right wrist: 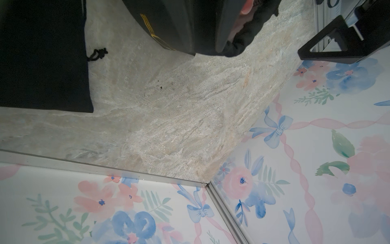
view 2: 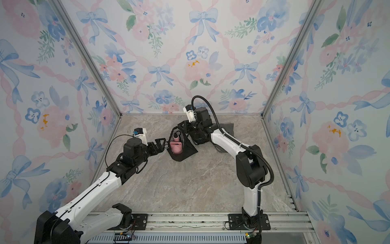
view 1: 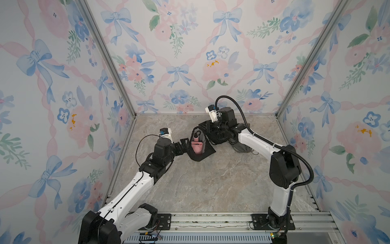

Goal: Pack away hair dryers
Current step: Adjust the drawstring bag at the center of the board, then pull the drawstrings on both sides of the drawstring bag.

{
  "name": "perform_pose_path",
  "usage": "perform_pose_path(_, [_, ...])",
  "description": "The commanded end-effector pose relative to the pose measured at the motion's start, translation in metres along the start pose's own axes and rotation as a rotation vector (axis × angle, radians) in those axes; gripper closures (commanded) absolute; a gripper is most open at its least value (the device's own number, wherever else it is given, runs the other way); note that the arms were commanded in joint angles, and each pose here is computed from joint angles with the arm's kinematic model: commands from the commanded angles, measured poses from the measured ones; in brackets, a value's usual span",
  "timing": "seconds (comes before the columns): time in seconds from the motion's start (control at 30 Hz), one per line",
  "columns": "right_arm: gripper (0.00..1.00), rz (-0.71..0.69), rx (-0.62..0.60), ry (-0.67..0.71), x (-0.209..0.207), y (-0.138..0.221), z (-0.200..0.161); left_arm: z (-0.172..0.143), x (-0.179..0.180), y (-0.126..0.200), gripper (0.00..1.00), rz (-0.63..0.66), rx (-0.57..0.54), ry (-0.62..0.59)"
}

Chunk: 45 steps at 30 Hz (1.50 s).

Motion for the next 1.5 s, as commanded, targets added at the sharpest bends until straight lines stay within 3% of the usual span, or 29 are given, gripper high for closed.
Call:
perform_pose_path(0.0, [0.77,-0.002,0.006,-0.024,-0.011,-0.009,-0.003,0.005,-0.003,0.0,0.03,-0.007,-0.003,0.004])
perform_pose_path(0.2, [0.64,0.003,-0.017,-0.03,-0.013,-0.008,0.005,0.001,0.002,-0.002,0.02,0.009,0.003,-0.002])
perform_pose_path(0.33, [0.48,0.002,-0.05,-0.029,-0.012,-0.001,0.017,0.0,0.005,0.0,0.02,0.015,0.0,-0.003])
perform_pose_path(0.6, [0.3,0.017,-0.223,-0.069,-0.012,0.042,0.054,0.004,0.017,0.004,0.02,0.018,0.001,-0.001])
perform_pose_path(0.8, [0.29,0.012,-0.317,-0.089,-0.016,0.084,0.069,0.025,0.022,0.023,0.02,0.032,-0.082,-0.108])
perform_pose_path(0.93, [0.3,-0.012,-0.326,-0.034,-0.013,0.107,0.059,0.03,0.021,0.025,0.02,0.044,-0.089,-0.326])
perform_pose_path(1.13, [0.31,-0.081,-0.22,0.115,-0.011,0.13,0.008,0.026,0.017,0.023,0.02,0.005,-0.038,-0.682])
perform_pose_path(1.27, [0.33,-0.061,-0.193,0.216,0.002,0.154,-0.016,0.01,0.006,0.03,0.02,-0.211,0.036,-0.8])
perform_pose_path(1.4, [0.37,-0.006,-0.211,0.287,0.009,0.165,-0.032,0.006,-0.011,0.04,0.02,-0.425,0.09,-0.783])
perform_pose_path(1.47, [0.37,0.031,-0.215,0.311,0.009,0.164,-0.038,0.002,-0.008,0.033,0.02,-0.456,0.124,-0.79])
Point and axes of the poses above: each gripper's point midway between its finger pads, its own y axis back along the fingers, its own x axis along the line the jaws close on, z = x × y, the point moved 1 cm from there along y, back along the fingers, and after that the axes turned 11 degrees about y, right-handed, at the moved point
